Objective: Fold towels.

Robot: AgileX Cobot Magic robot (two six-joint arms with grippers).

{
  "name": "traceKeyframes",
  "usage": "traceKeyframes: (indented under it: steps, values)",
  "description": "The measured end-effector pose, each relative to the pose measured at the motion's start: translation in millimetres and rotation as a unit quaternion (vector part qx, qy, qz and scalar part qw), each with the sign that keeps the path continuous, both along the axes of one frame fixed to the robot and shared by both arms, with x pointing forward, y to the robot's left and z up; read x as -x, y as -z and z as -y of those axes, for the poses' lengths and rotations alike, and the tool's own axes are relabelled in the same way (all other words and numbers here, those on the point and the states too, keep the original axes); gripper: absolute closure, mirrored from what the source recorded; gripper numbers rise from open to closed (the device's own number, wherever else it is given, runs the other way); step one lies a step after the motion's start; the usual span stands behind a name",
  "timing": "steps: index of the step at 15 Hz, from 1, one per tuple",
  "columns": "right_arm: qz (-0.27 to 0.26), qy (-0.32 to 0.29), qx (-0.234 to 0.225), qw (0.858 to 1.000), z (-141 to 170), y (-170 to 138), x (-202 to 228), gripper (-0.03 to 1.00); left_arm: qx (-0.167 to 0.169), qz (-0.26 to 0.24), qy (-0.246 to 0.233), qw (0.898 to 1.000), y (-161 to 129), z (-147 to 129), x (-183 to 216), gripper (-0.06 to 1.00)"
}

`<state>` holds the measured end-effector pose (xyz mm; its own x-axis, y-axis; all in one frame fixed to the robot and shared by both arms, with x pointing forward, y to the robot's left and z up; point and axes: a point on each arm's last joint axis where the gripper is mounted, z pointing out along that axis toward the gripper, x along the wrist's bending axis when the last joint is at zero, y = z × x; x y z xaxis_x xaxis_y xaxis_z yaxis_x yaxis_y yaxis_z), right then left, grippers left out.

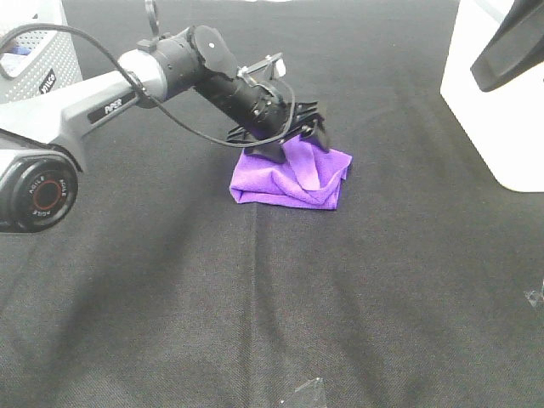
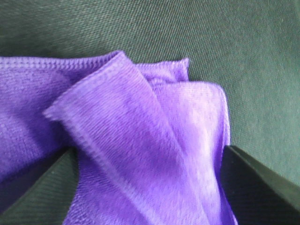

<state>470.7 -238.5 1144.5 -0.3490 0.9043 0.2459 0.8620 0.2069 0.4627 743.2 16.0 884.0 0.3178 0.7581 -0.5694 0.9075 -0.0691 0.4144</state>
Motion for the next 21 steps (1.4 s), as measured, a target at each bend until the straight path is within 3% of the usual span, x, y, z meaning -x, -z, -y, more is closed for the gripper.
traceKeyframes:
  steps: [8,11,12,14,15,17,19,21]
  values:
    - [0.000,-0.004,-0.004,1.000,-1,0,0,0.15,0.142,0.040,-0.047,0.988,-11,43,4,0.18]
    - [0.000,-0.004,-0.005,1.000,-1,0,0,0.15,0.152,0.055,-0.030,0.986,-8,48,6,0.18]
    - [0.000,-0.004,-0.005,1.000,-1,0,0,0.15,0.145,0.067,-0.004,0.987,-16,46,7,0.18]
    - [0.000,-0.004,-0.005,1.000,-1,0,0,0.15,0.106,0.083,0.034,0.990,-49,24,4,0.18]
    - [0.000,-0.004,-0.005,1.000,-1,0,0,0.15,0.068,0.088,0.040,0.993,-69,10,4,0.18]
    - [0.000,-0.003,-0.004,1.000,-1,0,0,0.15,-0.046,0.089,0.035,0.994,-112,-27,7,0.18]
    - [-0.004,0.009,-0.002,1.000,0,0,0,0.15,-0.152,0.089,0.014,0.984,-150,-62,15,0.18]
    - [-0.010,0.026,-0.003,1.000,1,1,0,0.15,-0.176,0.126,-0.024,0.976,-196,-94,19,0.18]
